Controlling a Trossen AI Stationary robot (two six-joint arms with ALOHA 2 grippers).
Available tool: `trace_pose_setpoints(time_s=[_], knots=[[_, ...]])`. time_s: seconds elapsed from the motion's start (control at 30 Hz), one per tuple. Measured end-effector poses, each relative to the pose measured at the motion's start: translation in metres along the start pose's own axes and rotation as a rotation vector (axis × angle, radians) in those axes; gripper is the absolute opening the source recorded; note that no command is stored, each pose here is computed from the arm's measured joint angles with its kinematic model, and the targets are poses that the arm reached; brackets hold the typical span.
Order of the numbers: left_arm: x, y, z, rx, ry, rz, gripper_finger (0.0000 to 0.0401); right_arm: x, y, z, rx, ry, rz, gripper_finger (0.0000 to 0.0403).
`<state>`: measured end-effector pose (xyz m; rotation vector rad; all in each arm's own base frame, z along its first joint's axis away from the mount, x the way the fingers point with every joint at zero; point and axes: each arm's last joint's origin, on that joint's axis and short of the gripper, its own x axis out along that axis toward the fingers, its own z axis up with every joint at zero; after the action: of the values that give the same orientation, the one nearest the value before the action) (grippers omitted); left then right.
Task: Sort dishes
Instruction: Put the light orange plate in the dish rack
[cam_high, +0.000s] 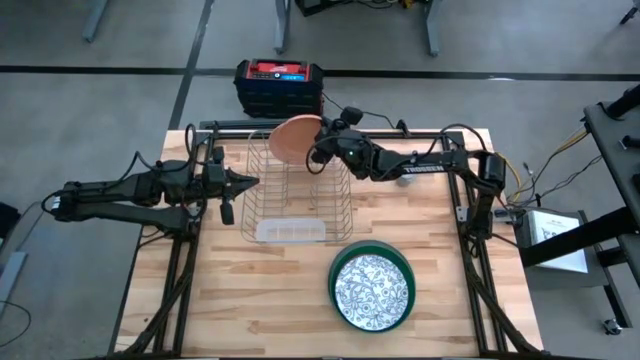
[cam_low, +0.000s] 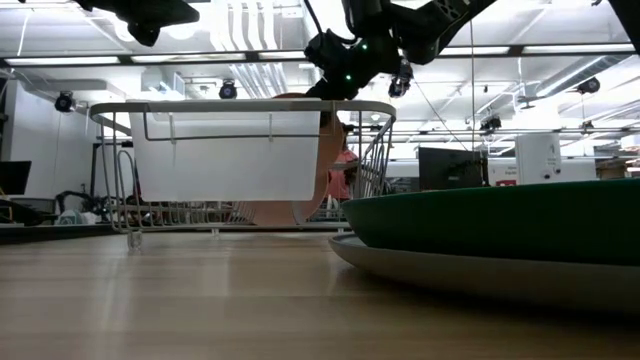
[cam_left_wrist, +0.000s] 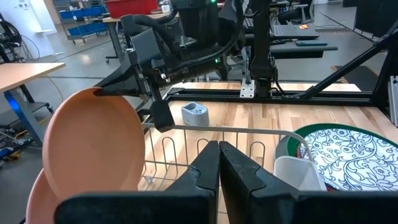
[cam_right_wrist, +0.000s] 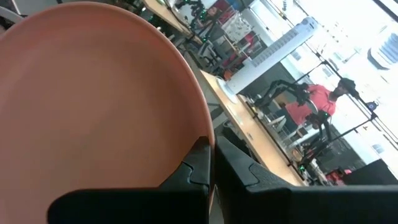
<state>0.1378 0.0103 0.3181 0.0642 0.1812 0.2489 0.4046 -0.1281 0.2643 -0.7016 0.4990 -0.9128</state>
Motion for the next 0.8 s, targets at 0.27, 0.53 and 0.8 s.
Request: trace_pose_setpoints(time_s=[0.27,0.53,0.8], knots=[[0.000,0.000,0.000,0.000,0.000,0.000,0.0000,0.004,-0.001,-0.003,0.023,-0.018,0.033,0.0000],[0.000,0.000,0.000,0.000,0.000,0.000,0.0000,0.011,0.011,-0.011,-0.031,-0.003,0.037,0.0000],[0.000,0.000,0.000,-0.001,0.000,0.000,0.0000,0.019,0.032,-0.022,-0.071,0.023,0.060,0.0000]])
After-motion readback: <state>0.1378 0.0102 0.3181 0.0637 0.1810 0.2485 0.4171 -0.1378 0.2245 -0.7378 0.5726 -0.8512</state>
